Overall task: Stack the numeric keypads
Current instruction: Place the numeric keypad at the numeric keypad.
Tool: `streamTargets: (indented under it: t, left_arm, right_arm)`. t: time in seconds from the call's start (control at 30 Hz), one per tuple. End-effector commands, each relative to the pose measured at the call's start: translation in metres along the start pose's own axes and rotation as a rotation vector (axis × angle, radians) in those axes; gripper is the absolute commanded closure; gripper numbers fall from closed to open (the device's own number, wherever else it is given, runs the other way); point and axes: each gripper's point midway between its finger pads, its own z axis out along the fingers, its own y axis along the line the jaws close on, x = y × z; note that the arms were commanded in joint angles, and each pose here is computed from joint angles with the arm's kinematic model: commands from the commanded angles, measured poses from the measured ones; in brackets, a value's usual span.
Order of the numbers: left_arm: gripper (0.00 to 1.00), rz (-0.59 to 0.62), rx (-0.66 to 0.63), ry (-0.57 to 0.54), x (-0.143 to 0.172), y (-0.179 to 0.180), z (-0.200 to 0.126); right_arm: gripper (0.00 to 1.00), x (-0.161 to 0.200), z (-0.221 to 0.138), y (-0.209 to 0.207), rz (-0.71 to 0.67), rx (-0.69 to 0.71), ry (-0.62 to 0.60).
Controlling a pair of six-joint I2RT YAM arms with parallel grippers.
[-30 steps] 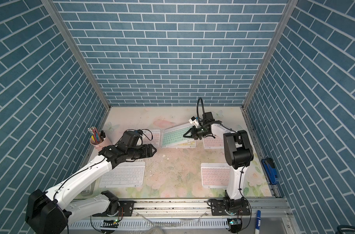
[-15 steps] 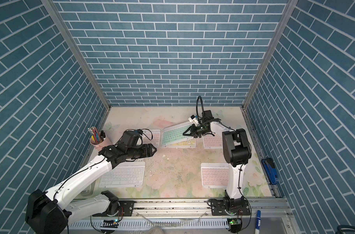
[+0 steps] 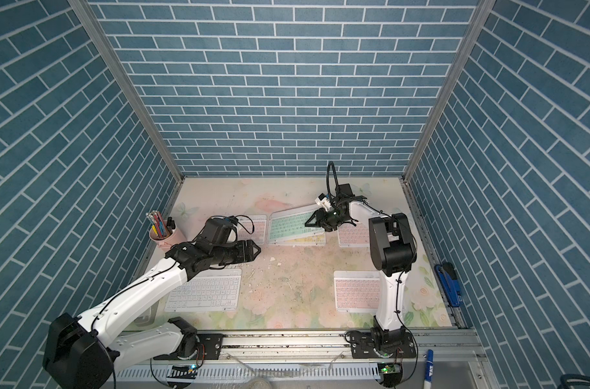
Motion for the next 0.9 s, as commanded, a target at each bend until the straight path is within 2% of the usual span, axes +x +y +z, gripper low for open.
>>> streamTargets:
  t: [0.0, 0.87]
  left_arm:
    - [0.21, 0.002, -0.003, 0.007, 0.003, 0.004, 0.002]
    - [0.21, 0.001, 0.002, -0.002, 0.005, 0.005, -0.001]
  right_arm:
    - [0.45, -0.003, -0.001, -0.013, -0.018, 0.072, 0.006]
    - [0.46, 0.001, -0.009, -0.060, 0.043, 0.333, 0.028]
